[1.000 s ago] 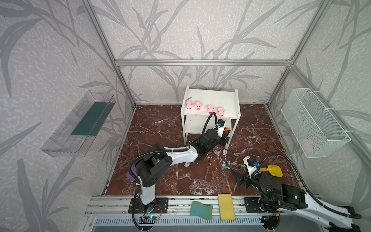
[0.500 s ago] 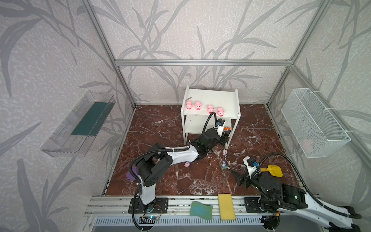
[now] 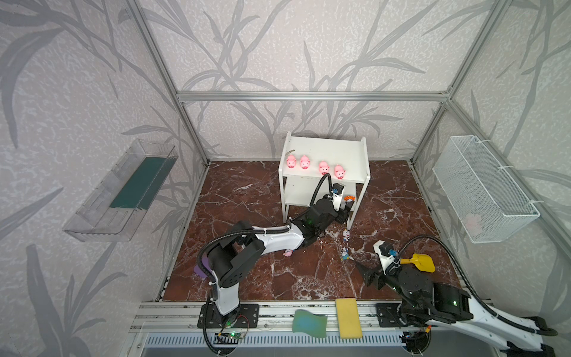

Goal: Place and organize the plastic toys onto the shelf
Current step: 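Lower the crab figurine onto the lower shelf tier with the left gripper, then open the left gripper and draw it back while the right gripper advances, then move the right gripper over the teal star-hat Doraemon figurine on the floor, then grasp the teal figurine with the right gripper and lift it, then raise the teal figurine toward the left gripper while the left gripper closes on it, then carry the teal figurine with the left gripper toward the shelf while the right withdraws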

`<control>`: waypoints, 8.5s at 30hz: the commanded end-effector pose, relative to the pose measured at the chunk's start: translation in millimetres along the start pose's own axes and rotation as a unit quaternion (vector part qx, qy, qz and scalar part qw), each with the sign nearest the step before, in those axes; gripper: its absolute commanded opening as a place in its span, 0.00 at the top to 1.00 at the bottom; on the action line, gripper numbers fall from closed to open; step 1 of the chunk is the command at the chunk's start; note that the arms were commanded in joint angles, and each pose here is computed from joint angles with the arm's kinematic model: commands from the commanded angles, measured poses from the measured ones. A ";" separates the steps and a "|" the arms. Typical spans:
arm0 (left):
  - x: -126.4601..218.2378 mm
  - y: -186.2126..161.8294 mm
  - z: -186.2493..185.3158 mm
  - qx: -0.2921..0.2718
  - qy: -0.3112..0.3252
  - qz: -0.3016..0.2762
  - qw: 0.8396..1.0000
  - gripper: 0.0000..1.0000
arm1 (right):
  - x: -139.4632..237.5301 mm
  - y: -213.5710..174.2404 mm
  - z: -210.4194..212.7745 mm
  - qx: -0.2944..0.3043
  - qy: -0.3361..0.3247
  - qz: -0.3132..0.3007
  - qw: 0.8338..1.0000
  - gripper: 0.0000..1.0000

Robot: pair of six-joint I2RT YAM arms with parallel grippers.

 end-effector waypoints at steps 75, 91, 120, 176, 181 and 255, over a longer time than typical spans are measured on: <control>249.8 -34.8 76.3 0.045 0.140 -0.001 0.989 0.01 | -193.5 -15.2 52.2 -0.050 -0.039 0.344 0.937 0.70; 252.3 -32.5 77.4 0.043 0.146 -0.005 0.988 0.01 | -206.9 10.0 46.1 -0.028 -0.052 0.325 0.944 0.72; 251.3 -29.6 74.6 0.043 0.132 0.006 0.990 0.01 | -158.1 -34.8 61.1 -0.044 -0.017 0.336 0.941 0.71; 248.9 -44.4 68.4 0.061 0.091 0.036 0.993 0.01 | -180.5 -28.7 67.7 -0.008 0.136 0.275 0.952 0.83; 242.0 -48.3 53.2 0.090 0.004 0.049 0.995 0.01 | -163.5 -6.2 68.4 -0.031 0.160 0.193 0.968 0.85; 130.9 14.4 1.8 0.041 -0.146 0.046 0.987 0.76 | -30.7 5.3 29.8 0.012 0.122 0.045 0.991 0.23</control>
Point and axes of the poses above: each gripper's point midway between its finger pads, its own x axis back along the fingers, its own z axis along the line the jaws close on, y = z × x, the point moved 9 cm from there along x, back along the fingers, and after that the axes turned 3 degrees about -x, right-handed, at the moved point
